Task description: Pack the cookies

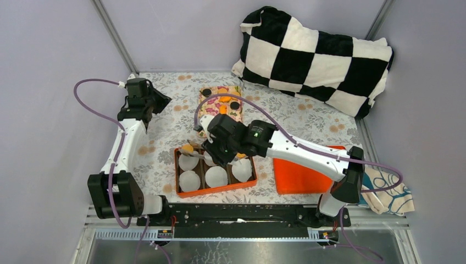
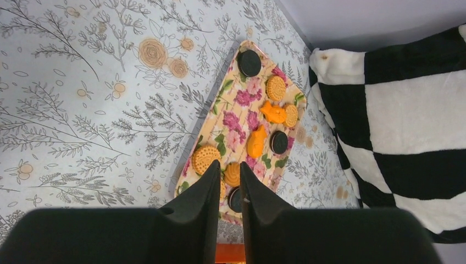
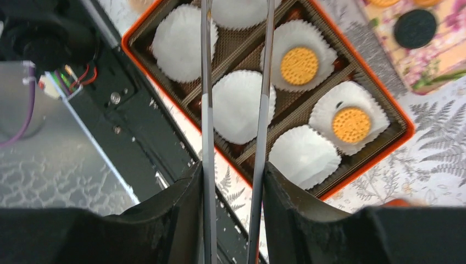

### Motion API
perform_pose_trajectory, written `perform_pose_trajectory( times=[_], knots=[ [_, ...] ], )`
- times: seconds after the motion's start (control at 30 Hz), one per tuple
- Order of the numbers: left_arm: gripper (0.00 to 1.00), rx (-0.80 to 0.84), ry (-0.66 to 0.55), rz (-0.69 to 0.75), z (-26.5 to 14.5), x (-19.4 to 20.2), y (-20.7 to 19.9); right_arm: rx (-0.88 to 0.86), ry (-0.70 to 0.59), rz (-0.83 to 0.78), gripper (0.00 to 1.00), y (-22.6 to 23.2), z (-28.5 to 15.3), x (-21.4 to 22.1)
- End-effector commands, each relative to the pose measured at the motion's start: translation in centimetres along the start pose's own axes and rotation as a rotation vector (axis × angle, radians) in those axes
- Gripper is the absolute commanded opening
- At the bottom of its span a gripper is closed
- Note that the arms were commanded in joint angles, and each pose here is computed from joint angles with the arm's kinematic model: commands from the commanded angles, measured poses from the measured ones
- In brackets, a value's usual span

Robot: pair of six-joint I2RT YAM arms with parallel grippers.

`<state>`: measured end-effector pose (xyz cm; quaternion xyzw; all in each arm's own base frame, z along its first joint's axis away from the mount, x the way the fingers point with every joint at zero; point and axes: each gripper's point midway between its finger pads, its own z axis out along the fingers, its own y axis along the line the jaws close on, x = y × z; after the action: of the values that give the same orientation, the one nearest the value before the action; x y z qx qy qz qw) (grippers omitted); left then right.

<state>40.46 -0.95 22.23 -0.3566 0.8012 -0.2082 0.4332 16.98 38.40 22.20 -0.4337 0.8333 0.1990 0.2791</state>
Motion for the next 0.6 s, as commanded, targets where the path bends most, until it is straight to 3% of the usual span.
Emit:
perform_pose_trajectory(
  times=[0.0,0.43,0.57],
  knots=[
    [0.23,0.023,0.047,-0.009,-0.4,1.1,0.0,-0.038,0.025,-0.02,0.0,1.1,-0.1,0.9],
    [0.24,0.036,0.048,0.003,-0.6,1.2,-0.1,-0.057,0.094,-0.045,0.03,1.7,4.5,1.6],
    [0.24,0.044,0.048,0.006,-0.6,1.2,-0.2,-0.039,0.093,-0.039,0.22,1.5,4.9,1.4]
  ],
)
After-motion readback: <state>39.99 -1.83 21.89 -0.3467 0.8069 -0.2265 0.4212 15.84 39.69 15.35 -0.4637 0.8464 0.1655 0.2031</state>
